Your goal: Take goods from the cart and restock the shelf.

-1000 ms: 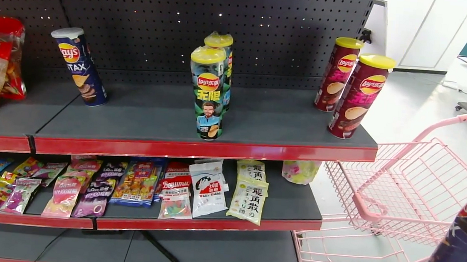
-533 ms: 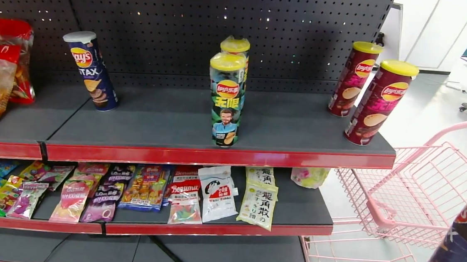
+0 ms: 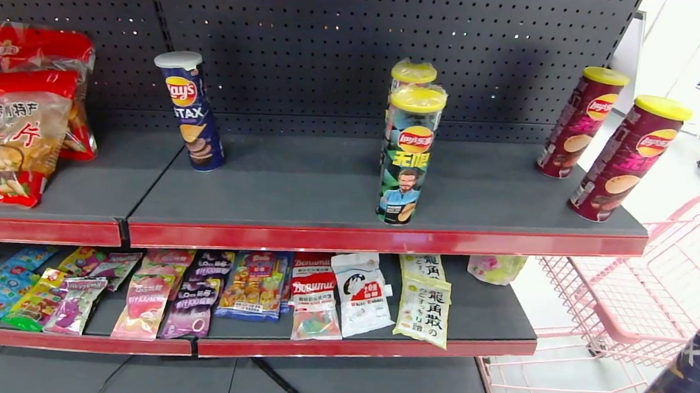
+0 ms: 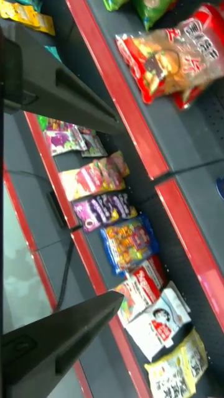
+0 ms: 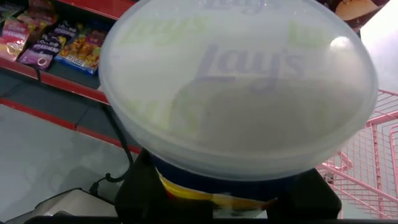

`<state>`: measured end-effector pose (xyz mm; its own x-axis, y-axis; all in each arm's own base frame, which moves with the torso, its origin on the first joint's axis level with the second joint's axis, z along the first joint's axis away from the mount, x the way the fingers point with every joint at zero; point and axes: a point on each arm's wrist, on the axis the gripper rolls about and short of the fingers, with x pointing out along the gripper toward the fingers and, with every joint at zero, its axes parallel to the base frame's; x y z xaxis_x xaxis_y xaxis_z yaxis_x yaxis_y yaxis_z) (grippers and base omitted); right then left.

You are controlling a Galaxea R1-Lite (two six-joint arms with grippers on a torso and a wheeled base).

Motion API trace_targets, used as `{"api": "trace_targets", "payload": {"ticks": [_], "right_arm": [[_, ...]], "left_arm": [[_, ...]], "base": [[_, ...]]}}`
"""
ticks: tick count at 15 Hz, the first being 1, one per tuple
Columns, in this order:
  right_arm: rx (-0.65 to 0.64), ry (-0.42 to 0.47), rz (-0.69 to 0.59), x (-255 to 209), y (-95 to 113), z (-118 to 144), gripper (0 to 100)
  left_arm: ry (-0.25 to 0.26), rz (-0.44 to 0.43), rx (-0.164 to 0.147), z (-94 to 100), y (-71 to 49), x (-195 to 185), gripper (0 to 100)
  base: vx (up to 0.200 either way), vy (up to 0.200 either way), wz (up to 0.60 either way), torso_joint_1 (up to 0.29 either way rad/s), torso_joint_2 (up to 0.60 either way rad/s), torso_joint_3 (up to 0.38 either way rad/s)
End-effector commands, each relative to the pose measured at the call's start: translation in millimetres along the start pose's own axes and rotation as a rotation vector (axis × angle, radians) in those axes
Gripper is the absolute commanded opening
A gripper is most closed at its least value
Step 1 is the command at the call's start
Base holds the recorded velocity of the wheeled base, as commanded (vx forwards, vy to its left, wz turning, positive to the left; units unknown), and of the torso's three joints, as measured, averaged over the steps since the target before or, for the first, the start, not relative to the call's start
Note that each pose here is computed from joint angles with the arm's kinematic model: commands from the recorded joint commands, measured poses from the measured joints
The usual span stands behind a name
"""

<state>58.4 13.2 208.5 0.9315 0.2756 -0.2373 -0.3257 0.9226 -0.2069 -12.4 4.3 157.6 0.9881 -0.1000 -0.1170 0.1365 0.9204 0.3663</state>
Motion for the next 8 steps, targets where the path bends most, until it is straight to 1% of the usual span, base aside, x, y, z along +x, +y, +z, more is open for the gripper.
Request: {"api": "trace_targets", "payload": {"ticks": [1,4,5,8], "right_arm": [[-0.01,-0.023,-0.008,-5.2,0.3,0.6,0],[-0.021,-0.027,-0.011,-9.2,2.1,-5.2,0],[-0.021,-0.025,-0.012,-9.8,2.5,-6.5,0],[-0.02,-0.018,-0.01,-9.0,2.9,-8.8,0]], "left_arm": [[-0.004,0.002,0.0,-0.6,-0.1,-0.7,100],[-0.01,-0.001,0.0,-1.5,-0.5,-1.6,100],[-0.01,-0.001,-0.002,-1.1,-0.4,-1.5,100],[-0.011,0.003,-0.002,-0.8,-0.2,-1.9,100]], "base": [[0.0,0.2,0.0,-0.002,0.0,0.007],[0.0,0.2,0.0,0.001,0.01,-0.001],[0.0,0.0,0.0,0.0,0.0,0.0],[0.2,0.0,0.0,0.004,0.0,0.001]]}}
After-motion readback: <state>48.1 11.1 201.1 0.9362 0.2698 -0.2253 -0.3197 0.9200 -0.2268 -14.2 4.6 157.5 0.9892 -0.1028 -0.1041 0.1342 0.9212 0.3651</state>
